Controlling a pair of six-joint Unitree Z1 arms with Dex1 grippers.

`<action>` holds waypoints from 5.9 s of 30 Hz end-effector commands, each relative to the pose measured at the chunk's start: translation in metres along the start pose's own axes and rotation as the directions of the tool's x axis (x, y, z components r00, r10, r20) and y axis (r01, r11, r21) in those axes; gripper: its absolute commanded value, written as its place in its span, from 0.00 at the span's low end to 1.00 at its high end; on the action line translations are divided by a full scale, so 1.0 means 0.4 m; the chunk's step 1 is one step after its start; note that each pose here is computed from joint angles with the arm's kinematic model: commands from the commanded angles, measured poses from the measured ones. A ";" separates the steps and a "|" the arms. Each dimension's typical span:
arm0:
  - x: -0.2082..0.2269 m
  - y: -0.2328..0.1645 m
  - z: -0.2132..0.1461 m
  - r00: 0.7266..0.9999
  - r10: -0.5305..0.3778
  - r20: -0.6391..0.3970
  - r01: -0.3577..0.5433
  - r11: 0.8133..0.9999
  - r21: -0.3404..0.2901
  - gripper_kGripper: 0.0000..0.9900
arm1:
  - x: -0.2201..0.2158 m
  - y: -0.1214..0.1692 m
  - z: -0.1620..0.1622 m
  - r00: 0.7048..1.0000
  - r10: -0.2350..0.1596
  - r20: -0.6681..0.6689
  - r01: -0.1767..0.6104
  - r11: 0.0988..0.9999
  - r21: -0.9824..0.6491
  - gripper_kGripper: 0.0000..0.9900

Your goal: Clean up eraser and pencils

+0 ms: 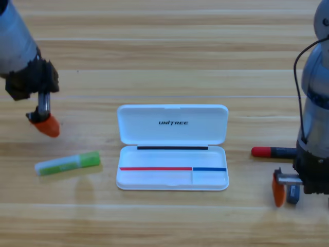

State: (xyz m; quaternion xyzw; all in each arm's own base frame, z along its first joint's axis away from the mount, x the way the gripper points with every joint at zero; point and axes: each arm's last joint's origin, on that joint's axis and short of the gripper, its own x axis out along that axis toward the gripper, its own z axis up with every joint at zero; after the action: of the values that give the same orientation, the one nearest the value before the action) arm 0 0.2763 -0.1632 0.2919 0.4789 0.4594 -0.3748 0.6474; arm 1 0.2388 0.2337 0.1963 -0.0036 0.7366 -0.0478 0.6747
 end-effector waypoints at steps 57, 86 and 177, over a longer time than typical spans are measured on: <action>0.293 -0.070 -0.031 0.993 -0.105 -0.051 0.103 0.994 -0.034 0.71 | -0.114 0.273 -0.002 0.998 0.040 0.052 0.059 -0.193 -0.979 0.00; 0.301 -0.089 -0.029 0.992 -0.119 -0.052 0.119 0.993 -0.002 0.00 | -0.021 0.380 0.045 0.996 -0.004 0.086 0.083 -0.207 -0.975 0.00; 0.198 -0.243 0.362 0.992 -0.120 -0.033 0.124 0.956 0.265 0.00 | 0.111 0.007 0.283 0.995 -0.092 -0.032 -0.045 -0.140 -0.989 0.00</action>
State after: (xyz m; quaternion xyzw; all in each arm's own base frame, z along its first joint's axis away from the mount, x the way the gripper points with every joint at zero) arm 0 0.2488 -0.3255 0.2357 0.5197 0.4212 -0.4676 0.5778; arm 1 0.3491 0.2354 0.1873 -0.5399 0.5066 0.5013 0.4478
